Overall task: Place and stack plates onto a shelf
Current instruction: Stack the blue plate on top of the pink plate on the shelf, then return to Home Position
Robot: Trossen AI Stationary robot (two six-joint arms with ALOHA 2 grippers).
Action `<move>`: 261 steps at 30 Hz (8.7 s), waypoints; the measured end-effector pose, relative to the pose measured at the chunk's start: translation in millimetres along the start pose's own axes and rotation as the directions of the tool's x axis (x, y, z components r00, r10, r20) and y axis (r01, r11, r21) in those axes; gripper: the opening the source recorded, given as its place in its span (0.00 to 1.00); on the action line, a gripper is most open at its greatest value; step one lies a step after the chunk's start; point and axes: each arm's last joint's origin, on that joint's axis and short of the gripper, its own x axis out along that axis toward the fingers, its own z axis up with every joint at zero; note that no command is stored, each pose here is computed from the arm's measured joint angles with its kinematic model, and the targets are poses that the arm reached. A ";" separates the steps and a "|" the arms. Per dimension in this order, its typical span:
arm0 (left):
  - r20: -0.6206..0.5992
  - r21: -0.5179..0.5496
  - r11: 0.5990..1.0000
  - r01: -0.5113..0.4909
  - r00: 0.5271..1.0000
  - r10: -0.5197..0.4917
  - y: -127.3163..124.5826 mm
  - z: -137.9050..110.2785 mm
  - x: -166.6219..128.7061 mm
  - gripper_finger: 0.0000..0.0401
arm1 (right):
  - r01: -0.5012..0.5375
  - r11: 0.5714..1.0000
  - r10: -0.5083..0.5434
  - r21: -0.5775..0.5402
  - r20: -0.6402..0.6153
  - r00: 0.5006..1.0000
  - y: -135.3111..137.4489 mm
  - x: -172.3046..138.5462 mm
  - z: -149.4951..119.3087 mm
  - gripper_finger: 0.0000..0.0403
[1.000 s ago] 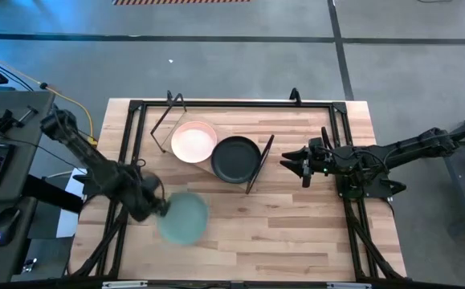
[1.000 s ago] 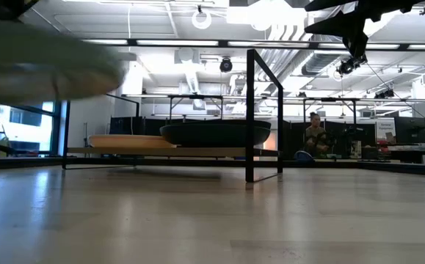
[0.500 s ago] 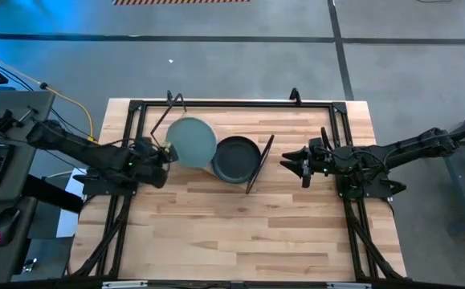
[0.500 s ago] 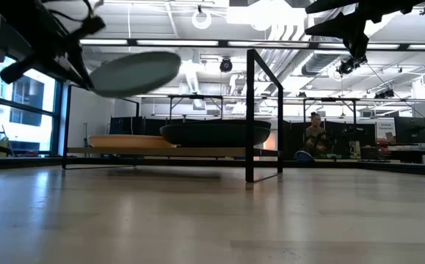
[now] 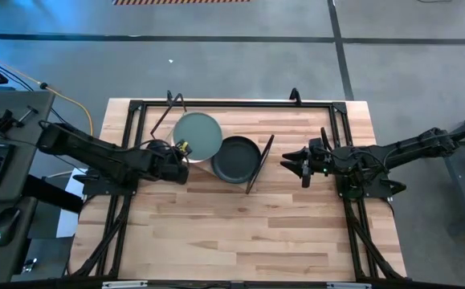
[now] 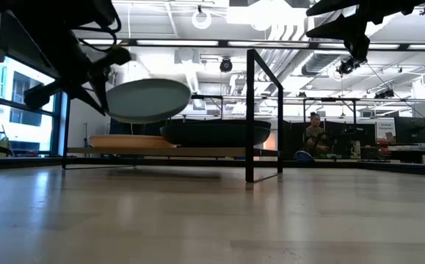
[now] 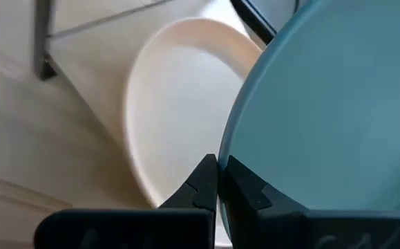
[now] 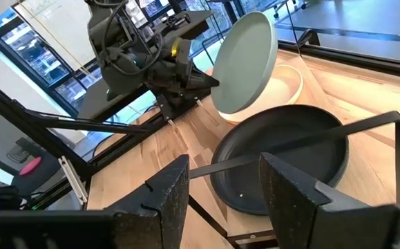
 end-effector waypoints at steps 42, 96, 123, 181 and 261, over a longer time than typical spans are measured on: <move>0.049 0.204 0.977 -0.061 0.997 0.052 4.9 26.5 -6.8 0.24 | 0.006 1.000 -0.006 0.022 -0.008 1.000 -0.6 0.0 -0.9 0.39; -0.081 0.427 0.903 0.036 0.997 -0.002 43.0 28.8 -7.6 0.00 | -0.040 0.996 0.027 0.076 0.169 0.985 7.4 -1.1 14.6 0.39; -0.061 0.411 0.911 0.026 0.998 -0.001 32.2 13.9 1.2 0.00 | -0.044 0.996 0.030 0.079 0.173 0.985 7.7 -1.1 15.0 0.39; -0.142 0.414 0.176 0.893 0.255 -0.956 48.6 76.1 -23.3 0.00 | -0.142 0.989 0.144 -0.030 0.295 0.944 14.3 -4.0 31.3 0.39; -0.374 0.539 0.205 0.817 0.451 -0.810 84.5 66.6 -2.4 0.00 | -0.293 0.908 0.320 -0.299 0.047 0.946 -35.7 -53.9 -16.5 0.00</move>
